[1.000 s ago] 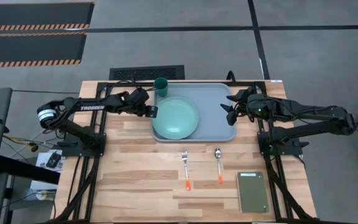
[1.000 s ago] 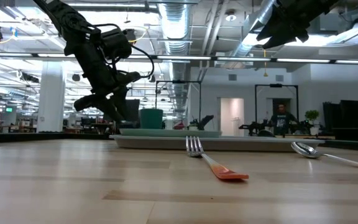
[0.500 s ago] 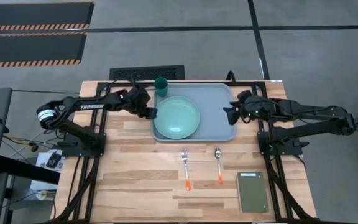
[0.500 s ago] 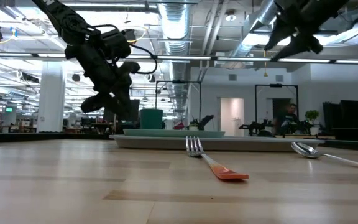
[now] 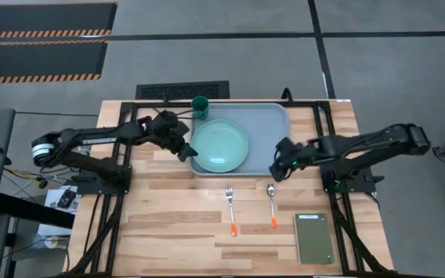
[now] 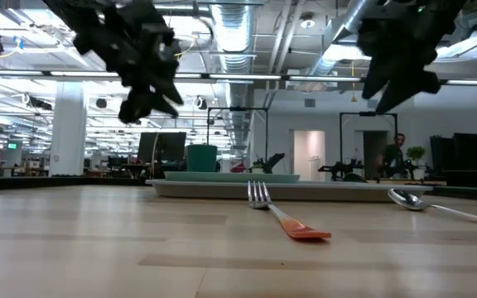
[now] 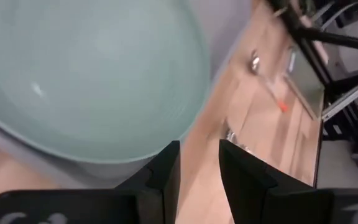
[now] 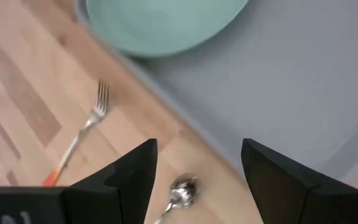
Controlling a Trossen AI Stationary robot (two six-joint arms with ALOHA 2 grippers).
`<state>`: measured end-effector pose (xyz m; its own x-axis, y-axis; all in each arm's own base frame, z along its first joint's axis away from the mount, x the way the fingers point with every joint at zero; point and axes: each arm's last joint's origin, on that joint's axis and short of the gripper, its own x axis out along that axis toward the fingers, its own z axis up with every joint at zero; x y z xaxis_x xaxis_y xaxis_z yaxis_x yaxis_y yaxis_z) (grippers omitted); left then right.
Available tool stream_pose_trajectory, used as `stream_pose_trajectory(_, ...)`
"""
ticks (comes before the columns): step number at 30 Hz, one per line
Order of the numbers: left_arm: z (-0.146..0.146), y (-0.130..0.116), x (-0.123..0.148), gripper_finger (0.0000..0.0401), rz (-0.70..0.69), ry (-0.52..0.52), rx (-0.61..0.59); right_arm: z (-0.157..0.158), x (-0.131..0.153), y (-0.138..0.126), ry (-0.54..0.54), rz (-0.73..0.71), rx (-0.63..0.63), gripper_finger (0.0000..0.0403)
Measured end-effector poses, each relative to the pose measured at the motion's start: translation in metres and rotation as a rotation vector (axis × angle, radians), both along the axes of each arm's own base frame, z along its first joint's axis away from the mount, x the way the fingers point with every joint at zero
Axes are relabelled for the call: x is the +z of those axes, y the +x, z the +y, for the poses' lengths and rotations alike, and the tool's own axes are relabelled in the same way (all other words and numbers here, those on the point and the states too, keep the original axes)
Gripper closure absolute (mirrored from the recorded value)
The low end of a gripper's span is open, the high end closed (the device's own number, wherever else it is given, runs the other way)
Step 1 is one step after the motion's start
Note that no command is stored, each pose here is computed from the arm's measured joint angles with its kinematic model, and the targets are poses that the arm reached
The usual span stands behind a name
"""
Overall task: Pick and place plate/cup/fork/spoon on tray
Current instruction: Put the orange fork on the gray tray to the right of the light green plate
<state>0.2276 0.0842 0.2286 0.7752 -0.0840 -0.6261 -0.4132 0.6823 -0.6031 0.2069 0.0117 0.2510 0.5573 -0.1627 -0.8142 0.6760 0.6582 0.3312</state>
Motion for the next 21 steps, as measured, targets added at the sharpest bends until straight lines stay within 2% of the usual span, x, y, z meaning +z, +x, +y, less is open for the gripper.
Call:
stream_pose_trajectory(2, -0.007, -0.005, 0.012, 0.0306, -0.038, 0.059, 0.020, 0.007, -0.009, 0.013, 0.007, -0.002, 0.023, 0.0143)
stream_pose_trajectory(7, -0.022, -0.017, 0.035, 0.0305, -0.116, 0.172, 0.091, 0.019, -0.025, 0.055, 0.040, -0.140, 0.069, 0.0143)
stream_pose_trajectory(12, -0.034, -0.024, 0.046, 0.0305, -0.159, 0.210, 0.110, 0.025, -0.043, 0.086, 0.077, -0.186, 0.122, 0.0143)
stream_pose_trajectory(18, -0.059, -0.014, 0.041, 0.0305, -0.144, 0.185, -0.019, 0.032, -0.051, 0.105, 0.091, -0.105, 0.187, 0.0143)
stream_pose_trajectory(21, -0.079, -0.003, 0.029, 0.0305, -0.091, 0.222, -0.062, 0.038, -0.045, 0.103, 0.089, -0.069, 0.206, 0.0143)
